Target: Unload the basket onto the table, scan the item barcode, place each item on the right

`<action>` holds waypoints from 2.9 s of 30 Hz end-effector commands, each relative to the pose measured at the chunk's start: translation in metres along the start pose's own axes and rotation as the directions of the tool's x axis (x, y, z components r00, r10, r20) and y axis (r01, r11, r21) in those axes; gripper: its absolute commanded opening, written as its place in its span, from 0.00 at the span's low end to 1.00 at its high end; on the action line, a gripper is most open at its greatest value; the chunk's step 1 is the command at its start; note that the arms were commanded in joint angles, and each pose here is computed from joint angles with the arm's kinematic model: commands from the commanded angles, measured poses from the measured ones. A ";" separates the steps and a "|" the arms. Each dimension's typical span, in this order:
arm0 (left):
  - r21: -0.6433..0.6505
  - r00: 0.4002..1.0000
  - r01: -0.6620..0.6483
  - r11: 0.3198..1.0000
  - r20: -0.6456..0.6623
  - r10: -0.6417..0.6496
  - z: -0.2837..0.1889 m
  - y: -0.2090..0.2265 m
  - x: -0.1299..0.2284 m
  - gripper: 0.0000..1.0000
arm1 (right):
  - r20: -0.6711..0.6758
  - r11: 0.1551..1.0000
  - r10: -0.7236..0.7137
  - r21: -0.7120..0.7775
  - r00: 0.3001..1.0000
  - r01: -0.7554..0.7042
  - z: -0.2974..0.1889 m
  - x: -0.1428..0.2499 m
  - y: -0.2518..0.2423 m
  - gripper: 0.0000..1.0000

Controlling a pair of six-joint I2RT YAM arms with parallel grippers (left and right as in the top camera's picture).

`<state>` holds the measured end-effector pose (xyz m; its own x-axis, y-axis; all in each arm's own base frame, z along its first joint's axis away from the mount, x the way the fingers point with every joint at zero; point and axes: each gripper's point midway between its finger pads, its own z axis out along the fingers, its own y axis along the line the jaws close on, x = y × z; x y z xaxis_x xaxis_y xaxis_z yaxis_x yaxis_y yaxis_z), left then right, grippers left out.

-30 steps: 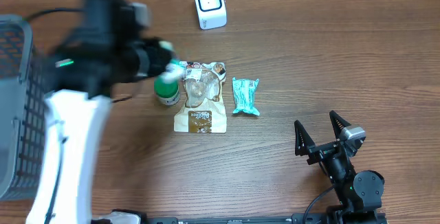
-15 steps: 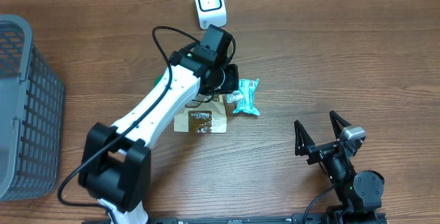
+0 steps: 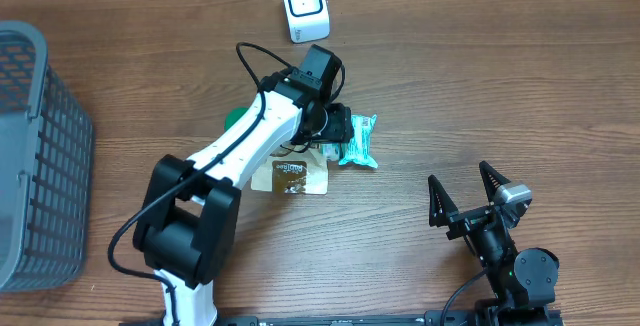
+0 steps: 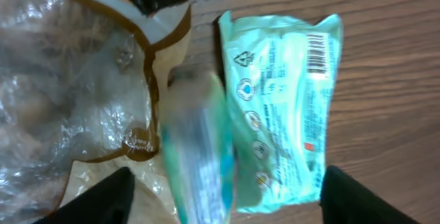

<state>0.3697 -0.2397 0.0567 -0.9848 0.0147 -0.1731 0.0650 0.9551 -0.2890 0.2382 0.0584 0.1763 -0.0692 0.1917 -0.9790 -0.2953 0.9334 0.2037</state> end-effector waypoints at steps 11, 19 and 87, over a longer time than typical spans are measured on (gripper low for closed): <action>0.063 0.997 -0.044 0.997 0.060 0.040 -0.057 -0.024 -0.010 0.61 | 0.005 1.000 -0.005 0.005 1.000 0.005 0.000 0.001 -0.002 1.00; -0.134 0.955 0.078 0.988 0.294 -0.035 -0.216 0.033 -0.021 0.63 | 0.005 1.000 -0.005 0.005 1.000 0.005 0.000 0.001 -0.002 1.00; -0.575 0.796 0.605 0.551 0.445 -0.410 -0.246 0.566 0.140 0.93 | 0.005 1.000 -0.005 0.005 1.000 0.005 0.000 0.001 -0.002 1.00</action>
<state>0.2294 0.3745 0.1225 -0.6488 -0.5736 -0.5000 -0.7390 0.6317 0.2342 0.2382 0.0584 0.1763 -0.0690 0.1914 -0.9791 -0.2953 0.9335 0.2033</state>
